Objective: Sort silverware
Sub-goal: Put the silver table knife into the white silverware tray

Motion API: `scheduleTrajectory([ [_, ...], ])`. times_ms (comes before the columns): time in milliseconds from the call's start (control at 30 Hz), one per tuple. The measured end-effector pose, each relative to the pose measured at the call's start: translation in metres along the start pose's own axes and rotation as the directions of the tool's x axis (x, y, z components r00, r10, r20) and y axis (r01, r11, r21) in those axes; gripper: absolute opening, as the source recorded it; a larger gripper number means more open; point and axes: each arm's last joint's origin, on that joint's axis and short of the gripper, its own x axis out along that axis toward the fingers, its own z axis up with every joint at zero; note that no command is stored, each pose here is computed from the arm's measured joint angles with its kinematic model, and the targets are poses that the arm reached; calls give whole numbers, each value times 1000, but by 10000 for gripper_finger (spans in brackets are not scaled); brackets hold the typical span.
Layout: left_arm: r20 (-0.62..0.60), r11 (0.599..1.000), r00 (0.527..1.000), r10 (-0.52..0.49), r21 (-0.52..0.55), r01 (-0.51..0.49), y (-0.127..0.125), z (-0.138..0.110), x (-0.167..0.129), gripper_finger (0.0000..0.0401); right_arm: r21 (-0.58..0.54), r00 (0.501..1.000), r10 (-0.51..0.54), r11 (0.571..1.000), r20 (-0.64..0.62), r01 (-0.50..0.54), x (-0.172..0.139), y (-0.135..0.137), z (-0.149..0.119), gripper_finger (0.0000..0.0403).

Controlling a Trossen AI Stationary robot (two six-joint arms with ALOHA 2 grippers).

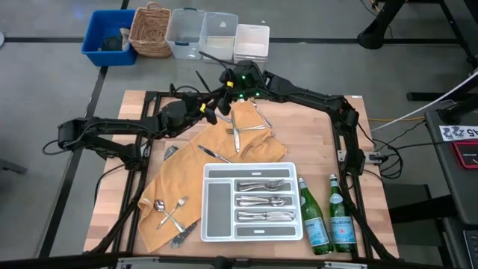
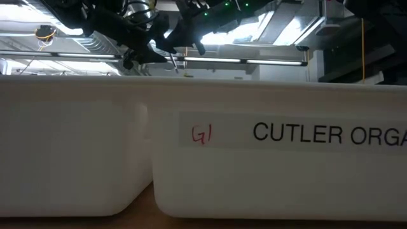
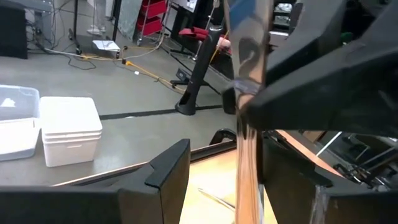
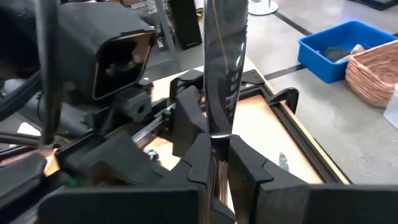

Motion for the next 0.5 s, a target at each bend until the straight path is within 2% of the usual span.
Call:
scheduleTrajectory([
  [200, 3, 1000, 1000, 7, -3, -7, 2, 1, 1, 164, -5, 1000, -10, 1000, 3, 10, 1, 2, 0, 33],
  [500, 3, 1000, 1000, 4, 4, -4, 2, 1, 1, 51, -5, 1000, -20, 1000, 5, 20, 1, 2, 0, 33],
])
